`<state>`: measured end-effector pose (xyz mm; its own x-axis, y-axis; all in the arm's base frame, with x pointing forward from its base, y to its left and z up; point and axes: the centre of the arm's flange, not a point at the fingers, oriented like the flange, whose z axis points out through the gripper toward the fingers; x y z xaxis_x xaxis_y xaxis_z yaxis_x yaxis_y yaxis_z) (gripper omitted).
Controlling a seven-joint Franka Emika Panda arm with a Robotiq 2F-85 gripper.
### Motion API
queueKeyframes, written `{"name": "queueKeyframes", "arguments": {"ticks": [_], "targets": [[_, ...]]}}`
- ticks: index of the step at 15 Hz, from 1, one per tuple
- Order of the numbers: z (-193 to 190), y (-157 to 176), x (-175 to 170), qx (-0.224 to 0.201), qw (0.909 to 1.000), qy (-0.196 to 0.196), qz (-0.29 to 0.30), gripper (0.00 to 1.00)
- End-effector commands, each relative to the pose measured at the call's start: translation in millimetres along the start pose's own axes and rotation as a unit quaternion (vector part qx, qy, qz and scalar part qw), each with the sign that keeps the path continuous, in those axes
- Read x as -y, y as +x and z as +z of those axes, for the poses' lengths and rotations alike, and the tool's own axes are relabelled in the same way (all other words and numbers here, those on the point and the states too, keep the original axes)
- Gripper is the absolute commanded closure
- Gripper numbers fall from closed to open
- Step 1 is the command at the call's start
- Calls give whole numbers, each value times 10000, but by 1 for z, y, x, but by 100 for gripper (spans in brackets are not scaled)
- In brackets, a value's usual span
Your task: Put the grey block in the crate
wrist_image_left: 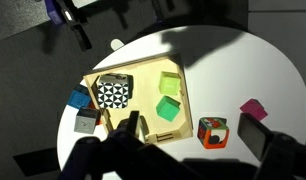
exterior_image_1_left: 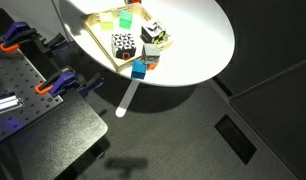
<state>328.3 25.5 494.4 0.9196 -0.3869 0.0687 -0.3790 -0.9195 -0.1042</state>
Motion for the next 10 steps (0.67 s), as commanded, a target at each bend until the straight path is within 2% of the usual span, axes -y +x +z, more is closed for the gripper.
{"name": "queueKeyframes", "arguments": {"ticks": [1,10], "targets": [[20,34,-18,-4,9998,-151,163,0],[81,88,-83,-31,9952,-625,758,0]]}}
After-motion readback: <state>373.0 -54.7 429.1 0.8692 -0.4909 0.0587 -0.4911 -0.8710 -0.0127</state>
